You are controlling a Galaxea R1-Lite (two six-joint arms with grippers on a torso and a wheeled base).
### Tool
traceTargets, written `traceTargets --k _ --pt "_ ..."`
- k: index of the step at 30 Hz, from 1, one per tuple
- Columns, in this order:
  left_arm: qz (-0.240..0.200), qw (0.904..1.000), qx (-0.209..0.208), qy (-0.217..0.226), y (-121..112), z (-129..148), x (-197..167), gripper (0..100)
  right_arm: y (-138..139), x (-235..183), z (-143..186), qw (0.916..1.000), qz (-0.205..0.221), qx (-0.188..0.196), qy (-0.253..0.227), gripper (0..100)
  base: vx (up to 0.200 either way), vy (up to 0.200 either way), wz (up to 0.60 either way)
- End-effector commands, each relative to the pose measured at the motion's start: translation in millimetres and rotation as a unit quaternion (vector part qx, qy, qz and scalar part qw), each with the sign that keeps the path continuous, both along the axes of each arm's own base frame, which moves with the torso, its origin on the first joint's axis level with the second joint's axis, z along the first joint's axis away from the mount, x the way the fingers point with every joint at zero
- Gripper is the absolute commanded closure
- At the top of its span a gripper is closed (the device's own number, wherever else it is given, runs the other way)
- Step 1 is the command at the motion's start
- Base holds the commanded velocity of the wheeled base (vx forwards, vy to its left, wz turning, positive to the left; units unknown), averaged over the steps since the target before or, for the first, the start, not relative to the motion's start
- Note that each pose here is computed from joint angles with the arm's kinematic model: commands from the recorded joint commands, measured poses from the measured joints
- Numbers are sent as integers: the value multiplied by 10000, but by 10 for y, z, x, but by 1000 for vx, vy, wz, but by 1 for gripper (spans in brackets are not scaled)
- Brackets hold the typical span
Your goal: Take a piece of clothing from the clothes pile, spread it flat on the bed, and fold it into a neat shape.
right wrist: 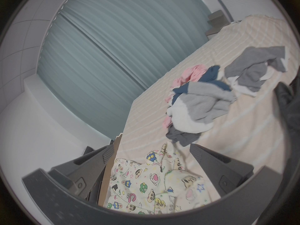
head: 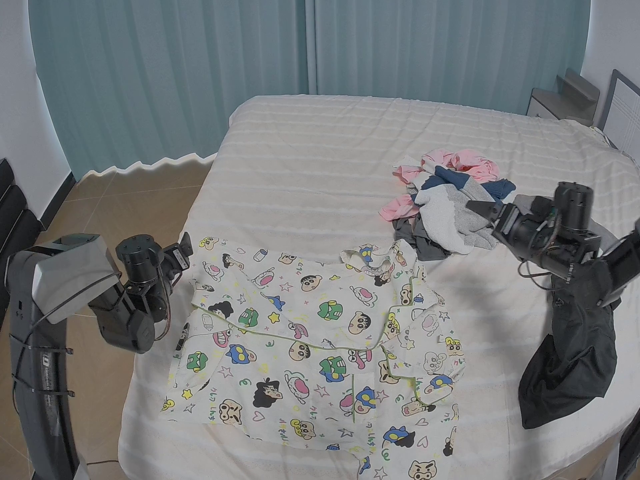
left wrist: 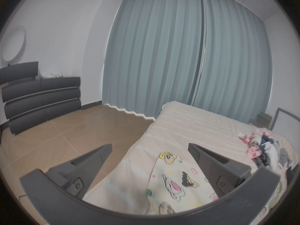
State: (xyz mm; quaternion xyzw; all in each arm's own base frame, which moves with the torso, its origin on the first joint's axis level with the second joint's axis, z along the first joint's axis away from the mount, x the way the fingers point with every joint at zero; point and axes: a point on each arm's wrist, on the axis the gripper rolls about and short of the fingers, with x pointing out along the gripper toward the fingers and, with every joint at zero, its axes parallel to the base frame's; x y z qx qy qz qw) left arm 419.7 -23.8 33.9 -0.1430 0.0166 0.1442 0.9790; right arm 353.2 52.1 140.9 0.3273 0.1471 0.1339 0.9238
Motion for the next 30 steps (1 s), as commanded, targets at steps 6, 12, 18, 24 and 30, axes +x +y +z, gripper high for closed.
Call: traceTargets --k 6,12,18,24,30 --pt "-1594 9777 -1169 710 -223 580 -1882 0 -548 -2306 928 9910 -516 -1228 101 0 0 0 0" --pt "-1794 9674 -1555 878 -276 567 -2223 0 -580 -2845 751 9722 -619 -1971 1100 0 0 0 0" --pt "-1752 9632 -1696 1132 -275 476 -2293 0 -696 -2959 494 9403 -1240 -2556 1872 0 0 0 0" --pt "-1769 9602 -1800 1200 -292 453 -2322 0 -817 -3023 322 9070 -1801 -3020 2319 0 0 0 0" --pt "-1813 9571 -1854 1291 -328 420 -2319 0 -1030 -2786 189 8959 -1970 -2967 2656 0 0 0 0"
